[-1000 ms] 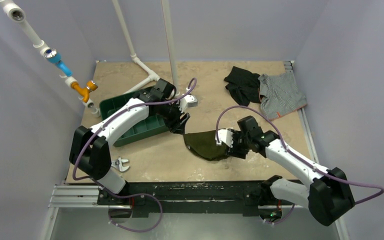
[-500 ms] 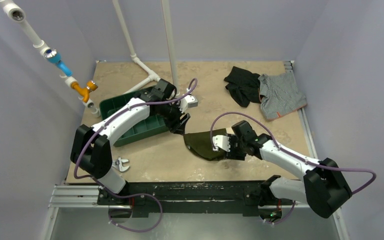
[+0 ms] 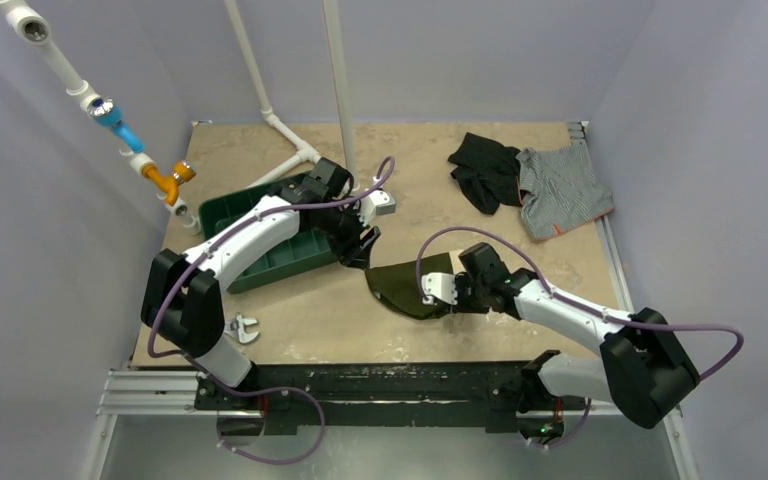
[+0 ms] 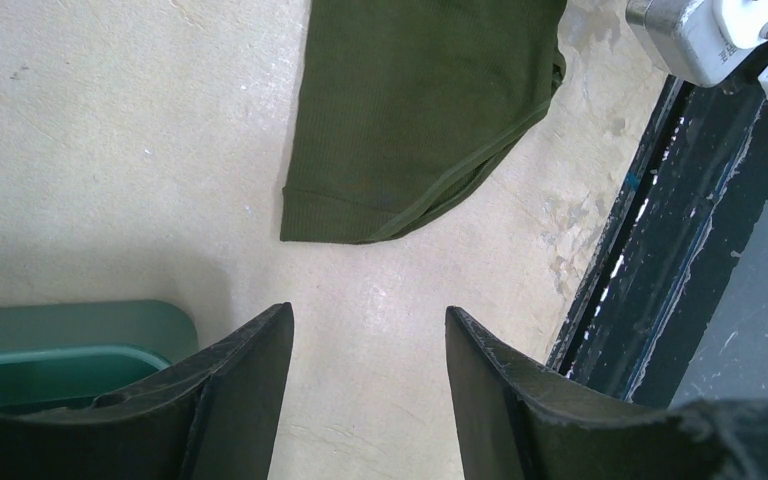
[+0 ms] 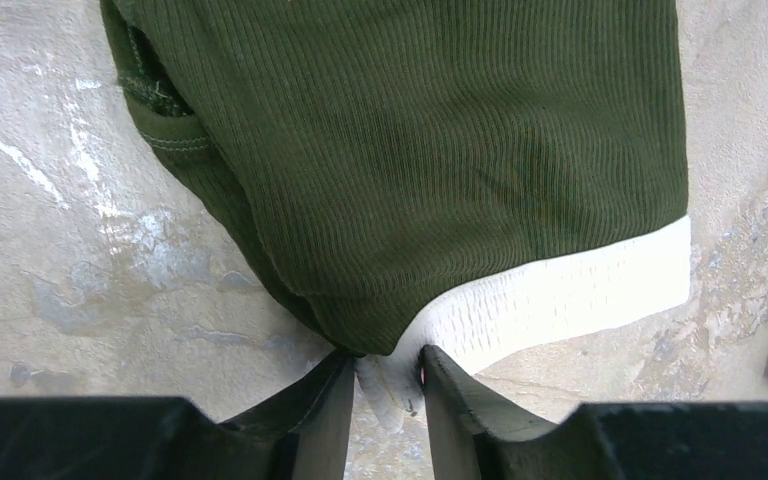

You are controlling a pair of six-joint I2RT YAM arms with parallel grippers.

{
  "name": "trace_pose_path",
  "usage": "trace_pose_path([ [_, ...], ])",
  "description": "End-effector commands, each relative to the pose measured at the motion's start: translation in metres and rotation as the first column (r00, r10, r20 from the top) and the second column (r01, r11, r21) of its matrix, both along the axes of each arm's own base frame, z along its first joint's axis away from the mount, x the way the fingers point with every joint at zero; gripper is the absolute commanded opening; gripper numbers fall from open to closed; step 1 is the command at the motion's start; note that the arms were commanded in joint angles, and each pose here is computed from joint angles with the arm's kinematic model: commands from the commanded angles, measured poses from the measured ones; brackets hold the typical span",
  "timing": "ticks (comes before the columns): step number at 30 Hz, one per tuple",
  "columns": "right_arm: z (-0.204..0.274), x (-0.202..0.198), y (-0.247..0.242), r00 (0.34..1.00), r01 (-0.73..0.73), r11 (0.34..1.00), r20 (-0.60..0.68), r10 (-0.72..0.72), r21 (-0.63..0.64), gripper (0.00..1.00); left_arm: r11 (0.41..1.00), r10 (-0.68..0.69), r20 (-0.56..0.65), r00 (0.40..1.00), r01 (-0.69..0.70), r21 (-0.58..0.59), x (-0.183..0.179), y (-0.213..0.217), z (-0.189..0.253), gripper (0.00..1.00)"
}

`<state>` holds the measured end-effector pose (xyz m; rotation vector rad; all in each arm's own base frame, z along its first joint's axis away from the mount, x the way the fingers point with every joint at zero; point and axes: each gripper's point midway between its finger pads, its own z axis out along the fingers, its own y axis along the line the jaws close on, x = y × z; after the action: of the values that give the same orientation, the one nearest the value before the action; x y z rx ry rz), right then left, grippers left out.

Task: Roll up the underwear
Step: Fold the underwear at the center of the board.

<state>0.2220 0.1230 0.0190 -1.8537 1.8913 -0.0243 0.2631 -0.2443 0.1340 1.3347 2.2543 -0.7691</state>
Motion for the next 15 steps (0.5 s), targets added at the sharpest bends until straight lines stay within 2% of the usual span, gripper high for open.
trace_pose_path([
  [1,-0.0082,-0.0070,-0.0035,1.000,-0.007,1.000,-0.021,0.007,-0.021,0.31,1.000,-0.015,0.026,1.000,0.015,-0.015,0.0008,0.0018,0.0041,0.56],
  [15,-0.0015,-0.0157,0.0011,0.996,0.013,1.000,-0.092,-0.014,-0.014,0.12,1.000,-0.026,0.058,0.998,0.027,-0.016,-0.0010,0.0055,0.0049,0.56],
])
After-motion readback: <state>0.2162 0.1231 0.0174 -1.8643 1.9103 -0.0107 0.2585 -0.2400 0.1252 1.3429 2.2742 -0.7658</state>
